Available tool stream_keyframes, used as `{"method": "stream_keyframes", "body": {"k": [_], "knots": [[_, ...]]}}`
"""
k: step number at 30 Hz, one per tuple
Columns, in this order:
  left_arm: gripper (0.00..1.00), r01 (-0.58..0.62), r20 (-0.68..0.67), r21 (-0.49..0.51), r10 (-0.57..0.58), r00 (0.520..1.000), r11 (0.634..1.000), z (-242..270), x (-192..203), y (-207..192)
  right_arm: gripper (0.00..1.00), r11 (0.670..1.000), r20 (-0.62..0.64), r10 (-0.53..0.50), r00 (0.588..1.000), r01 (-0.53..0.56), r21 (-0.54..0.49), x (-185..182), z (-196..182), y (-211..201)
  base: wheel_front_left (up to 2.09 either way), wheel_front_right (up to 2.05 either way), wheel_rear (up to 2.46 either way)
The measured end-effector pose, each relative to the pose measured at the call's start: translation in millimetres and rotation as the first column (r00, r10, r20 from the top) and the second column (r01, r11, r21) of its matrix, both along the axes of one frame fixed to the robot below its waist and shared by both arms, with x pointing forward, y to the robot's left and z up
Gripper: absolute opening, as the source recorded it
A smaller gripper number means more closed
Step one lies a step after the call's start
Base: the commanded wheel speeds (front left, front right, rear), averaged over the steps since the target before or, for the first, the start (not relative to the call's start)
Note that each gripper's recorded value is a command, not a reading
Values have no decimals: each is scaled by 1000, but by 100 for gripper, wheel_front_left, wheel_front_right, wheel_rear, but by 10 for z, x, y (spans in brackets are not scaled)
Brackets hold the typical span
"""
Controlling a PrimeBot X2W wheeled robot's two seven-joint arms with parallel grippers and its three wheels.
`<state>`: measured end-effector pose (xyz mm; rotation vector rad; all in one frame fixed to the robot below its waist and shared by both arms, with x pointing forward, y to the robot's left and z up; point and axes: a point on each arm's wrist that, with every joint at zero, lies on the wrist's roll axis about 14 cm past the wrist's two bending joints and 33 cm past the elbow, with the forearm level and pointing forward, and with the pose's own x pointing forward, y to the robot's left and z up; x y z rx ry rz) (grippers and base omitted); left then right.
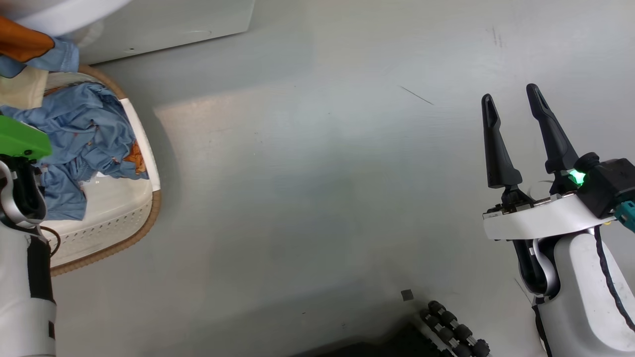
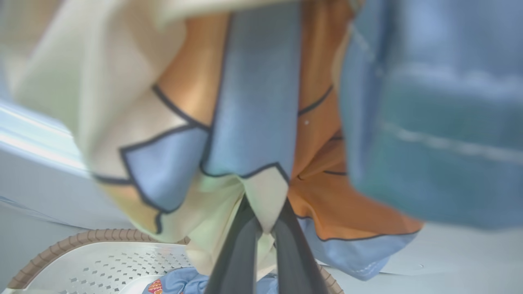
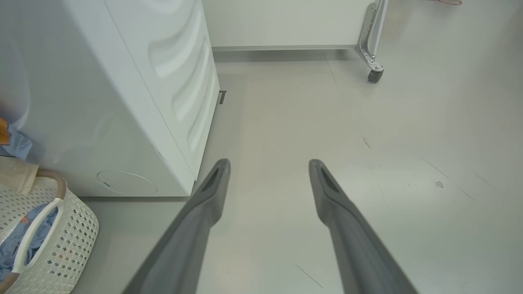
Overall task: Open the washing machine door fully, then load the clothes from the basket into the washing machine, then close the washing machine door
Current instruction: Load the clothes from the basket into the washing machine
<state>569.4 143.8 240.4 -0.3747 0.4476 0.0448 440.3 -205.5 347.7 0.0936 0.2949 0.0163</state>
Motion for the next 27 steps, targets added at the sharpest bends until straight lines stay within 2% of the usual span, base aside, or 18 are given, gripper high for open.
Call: {"method": "stream_keyframes", "body": {"k": [12, 27], "knots": [[0, -30, 111, 6, 29, 993, 1000, 393, 8, 180, 100, 998, 33, 45, 998, -46, 30, 102, 51, 168, 0, 0, 0], [0, 54, 301, -43, -39, 953, 998, 1111, 178, -20, 100, 995, 58, 77, 995, -80, 55, 129, 136, 312, 0, 0, 0]]}}
